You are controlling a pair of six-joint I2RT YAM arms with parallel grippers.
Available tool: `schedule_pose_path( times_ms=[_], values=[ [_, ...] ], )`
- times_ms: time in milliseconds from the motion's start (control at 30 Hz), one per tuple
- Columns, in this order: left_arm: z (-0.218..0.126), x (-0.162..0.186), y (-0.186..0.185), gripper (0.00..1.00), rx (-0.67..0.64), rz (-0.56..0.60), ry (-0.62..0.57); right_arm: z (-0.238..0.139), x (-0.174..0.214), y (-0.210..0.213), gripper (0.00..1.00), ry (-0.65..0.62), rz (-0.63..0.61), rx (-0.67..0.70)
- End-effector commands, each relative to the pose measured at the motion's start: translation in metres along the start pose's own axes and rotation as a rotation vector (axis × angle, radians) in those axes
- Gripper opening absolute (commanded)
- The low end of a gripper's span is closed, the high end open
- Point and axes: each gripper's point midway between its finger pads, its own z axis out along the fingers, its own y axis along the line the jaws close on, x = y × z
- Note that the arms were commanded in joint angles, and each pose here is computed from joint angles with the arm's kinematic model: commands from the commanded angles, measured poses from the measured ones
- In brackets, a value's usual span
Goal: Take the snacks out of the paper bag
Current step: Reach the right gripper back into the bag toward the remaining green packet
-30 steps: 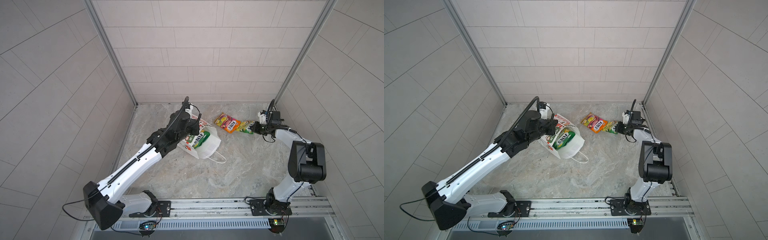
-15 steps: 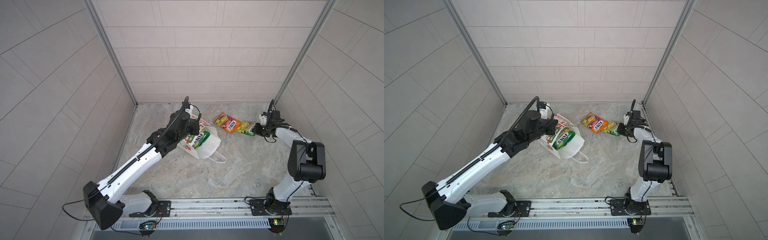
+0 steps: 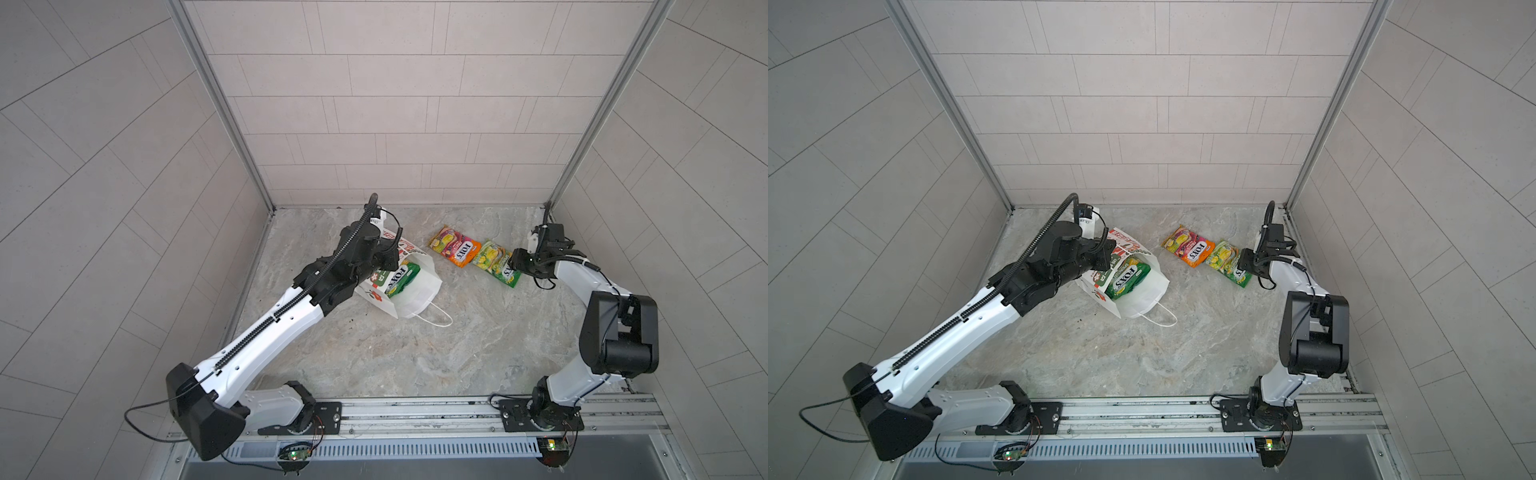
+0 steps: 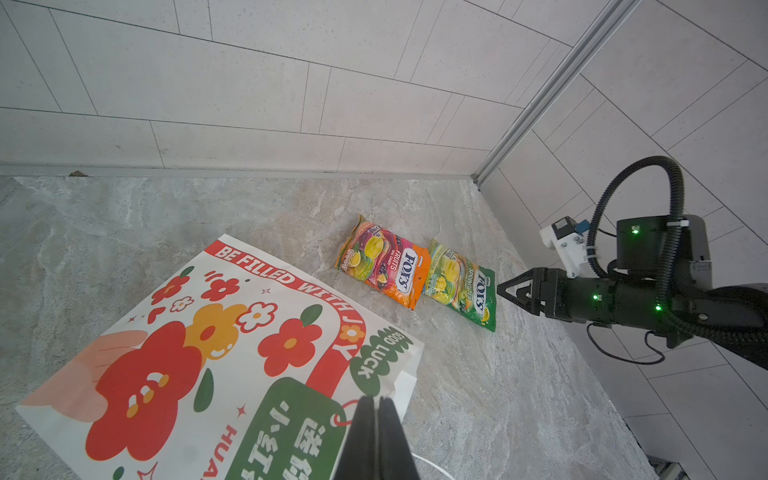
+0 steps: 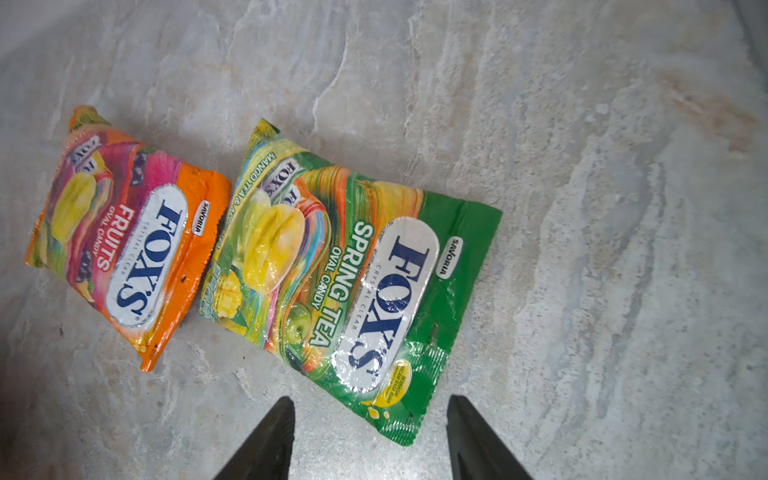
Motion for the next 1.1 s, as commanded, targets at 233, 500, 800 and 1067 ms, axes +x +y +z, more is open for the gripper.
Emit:
schedule_pose_path(
  times_ms=[233, 500, 800, 1067],
  values=[
    [-0.008, -0.008, -0.006, 0.0, 0.024, -0.005, -0.025, -0.049, -0.007, 0.056, 0.61, -0.118, 0.046, -0.304],
    [-0.009, -0.008, -0.007, 0.0, 0.033, -0.004, -0.024, -0.085, 0.013, 0.127, 0.61, -0.132, -0.036, -0.606],
    [-0.007, -0.008, -0.007, 0.0, 0.029, 0.0, -0.024, -0.118, 0.067, 0.207, 0.61, -0.128, -0.315, -0.76],
    [-0.006, -0.01, -0.009, 0.0, 0.036, -0.005, -0.025, -0.141, 0.112, 0.256, 0.6, -0.112, -0.461, -0.892]
  ],
)
